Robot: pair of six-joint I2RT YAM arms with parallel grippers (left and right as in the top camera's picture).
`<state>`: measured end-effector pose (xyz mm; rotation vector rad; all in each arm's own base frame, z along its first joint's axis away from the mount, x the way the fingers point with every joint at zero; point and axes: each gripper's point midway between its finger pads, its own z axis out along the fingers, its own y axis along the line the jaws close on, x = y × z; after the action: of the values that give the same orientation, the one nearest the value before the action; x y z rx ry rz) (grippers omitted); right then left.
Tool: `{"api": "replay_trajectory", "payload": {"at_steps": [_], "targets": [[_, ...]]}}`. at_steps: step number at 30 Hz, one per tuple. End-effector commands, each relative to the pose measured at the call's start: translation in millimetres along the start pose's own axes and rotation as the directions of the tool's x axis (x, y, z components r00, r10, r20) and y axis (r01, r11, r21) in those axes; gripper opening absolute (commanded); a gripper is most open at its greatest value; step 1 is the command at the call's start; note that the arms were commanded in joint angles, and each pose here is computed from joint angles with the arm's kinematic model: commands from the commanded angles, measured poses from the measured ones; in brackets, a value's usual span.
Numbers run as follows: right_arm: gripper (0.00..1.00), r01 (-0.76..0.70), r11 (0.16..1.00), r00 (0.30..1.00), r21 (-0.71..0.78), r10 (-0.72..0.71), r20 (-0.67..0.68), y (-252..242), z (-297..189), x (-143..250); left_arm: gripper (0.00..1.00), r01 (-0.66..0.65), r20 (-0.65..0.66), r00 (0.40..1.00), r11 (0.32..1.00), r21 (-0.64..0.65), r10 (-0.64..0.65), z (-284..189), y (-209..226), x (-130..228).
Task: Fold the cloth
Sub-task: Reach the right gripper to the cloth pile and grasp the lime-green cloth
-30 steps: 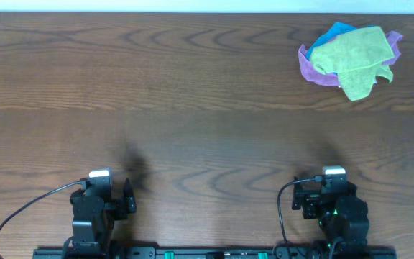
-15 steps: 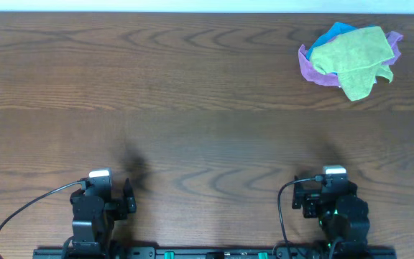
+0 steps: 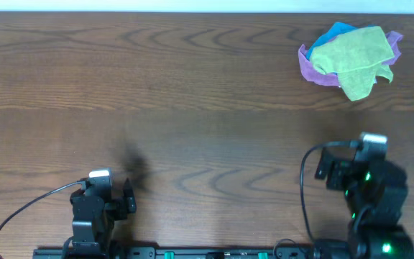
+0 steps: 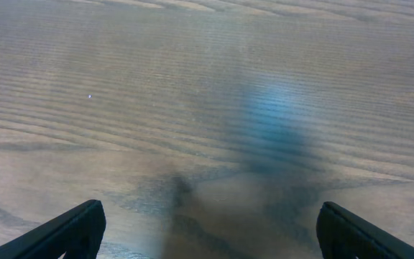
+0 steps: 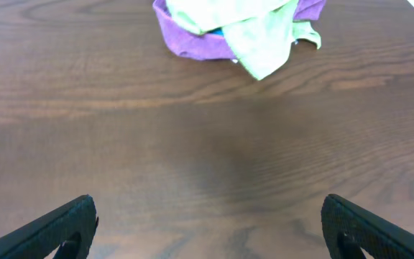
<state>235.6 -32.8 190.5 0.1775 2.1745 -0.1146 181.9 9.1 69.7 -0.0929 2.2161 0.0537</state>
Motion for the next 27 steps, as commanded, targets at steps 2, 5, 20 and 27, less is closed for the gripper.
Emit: {"api": "replay_trajectory", "payload": {"at_steps": [2, 5, 20, 27], "targets": [[0.99, -0.060, 0.998, 0.997, 0.036, 0.062, -0.047, -5.4, 11.5, -30.3, 0.95, -0.009, -0.024, 1.000, 1.000, -0.006, 0.009, 3.9, 1.1, 8.8], [0.99, -0.059, 0.997, 0.994, 0.042, 0.063, -0.089, -4.0, 27.6, -52.6, 0.95, -0.009, -0.024, 1.000, 1.000, -0.006, 0.009, 3.9, 1.1, 8.8], [0.99, -0.141, 0.981, 0.950, 0.132, 0.171, -0.261, -36.8, 155.2, -112.9, 0.95, -0.009, -0.024, 1.000, 1.000, -0.006, 0.009, 3.9, 1.1, 8.8], [0.99, -0.154, 0.975, 0.945, 0.157, 0.192, -0.266, -53.1, 214.2, -131.0, 0.95, -0.009, -0.024, 1.000, 1.000, -0.006, 0.009, 3.9, 1.1, 8.8]]}}
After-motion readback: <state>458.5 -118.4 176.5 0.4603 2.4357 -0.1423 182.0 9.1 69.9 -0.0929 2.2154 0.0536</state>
